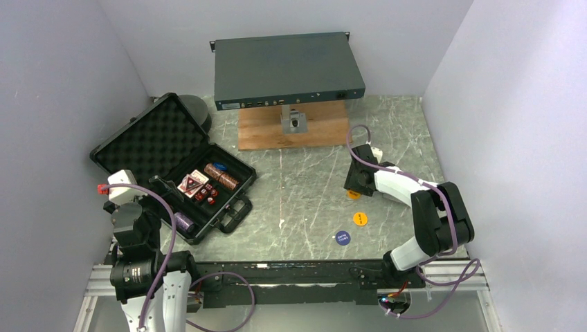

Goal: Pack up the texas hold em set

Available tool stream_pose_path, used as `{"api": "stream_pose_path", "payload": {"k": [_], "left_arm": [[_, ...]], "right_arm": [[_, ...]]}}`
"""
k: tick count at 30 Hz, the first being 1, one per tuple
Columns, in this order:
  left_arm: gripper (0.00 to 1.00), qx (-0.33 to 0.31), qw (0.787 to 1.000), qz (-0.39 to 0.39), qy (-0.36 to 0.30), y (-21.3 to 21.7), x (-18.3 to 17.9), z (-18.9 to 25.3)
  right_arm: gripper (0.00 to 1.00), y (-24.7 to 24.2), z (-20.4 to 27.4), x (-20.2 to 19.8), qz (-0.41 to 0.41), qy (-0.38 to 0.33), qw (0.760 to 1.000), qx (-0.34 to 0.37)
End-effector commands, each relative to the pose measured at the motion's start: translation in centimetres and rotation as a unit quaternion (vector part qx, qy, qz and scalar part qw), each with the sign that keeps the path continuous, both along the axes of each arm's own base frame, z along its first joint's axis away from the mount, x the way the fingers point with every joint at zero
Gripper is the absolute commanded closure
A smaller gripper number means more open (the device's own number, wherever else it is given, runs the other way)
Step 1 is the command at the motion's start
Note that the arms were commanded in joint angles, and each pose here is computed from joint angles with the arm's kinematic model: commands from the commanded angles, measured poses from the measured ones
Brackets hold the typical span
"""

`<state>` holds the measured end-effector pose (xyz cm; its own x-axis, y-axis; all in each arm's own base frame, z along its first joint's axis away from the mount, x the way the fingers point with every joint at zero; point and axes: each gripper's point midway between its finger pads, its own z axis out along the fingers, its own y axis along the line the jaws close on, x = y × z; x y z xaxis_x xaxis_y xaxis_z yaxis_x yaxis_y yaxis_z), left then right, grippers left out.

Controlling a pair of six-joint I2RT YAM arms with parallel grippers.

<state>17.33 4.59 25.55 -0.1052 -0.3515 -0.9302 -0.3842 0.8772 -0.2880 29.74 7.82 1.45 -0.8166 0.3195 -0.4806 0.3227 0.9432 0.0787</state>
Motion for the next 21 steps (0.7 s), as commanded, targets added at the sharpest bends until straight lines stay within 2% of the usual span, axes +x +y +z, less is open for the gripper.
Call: {"api": "stream_pose_path", "payload": {"k": [1,8,13,21], "left_arm": [[0.0,0.007,1.0,-0.004,-0.026,-0.1,0.3,1.2],[0.0,0.007,1.0,-0.004,-0.026,-0.1,0.2,1.2],[0.0,0.007,1.0,-0.005,-0.026,-0.1,0.3,1.2],[0.0,0.008,1.0,-0.004,-0.028,-0.1,0.2,1.2]], "right_arm": [[0.63,4.6,0.5,0.5,0.064,-0.012,0.994,0.09],[0.63,7.8,1.6,1.6,0.129,-0.022,0.989,0.062],[0.59,9.1,2.2,1.8,0.152,-0.029,0.987,0.032],[0.35,9.5,2.4,1.6,0.169,-0.021,0.985,0.006]]}}
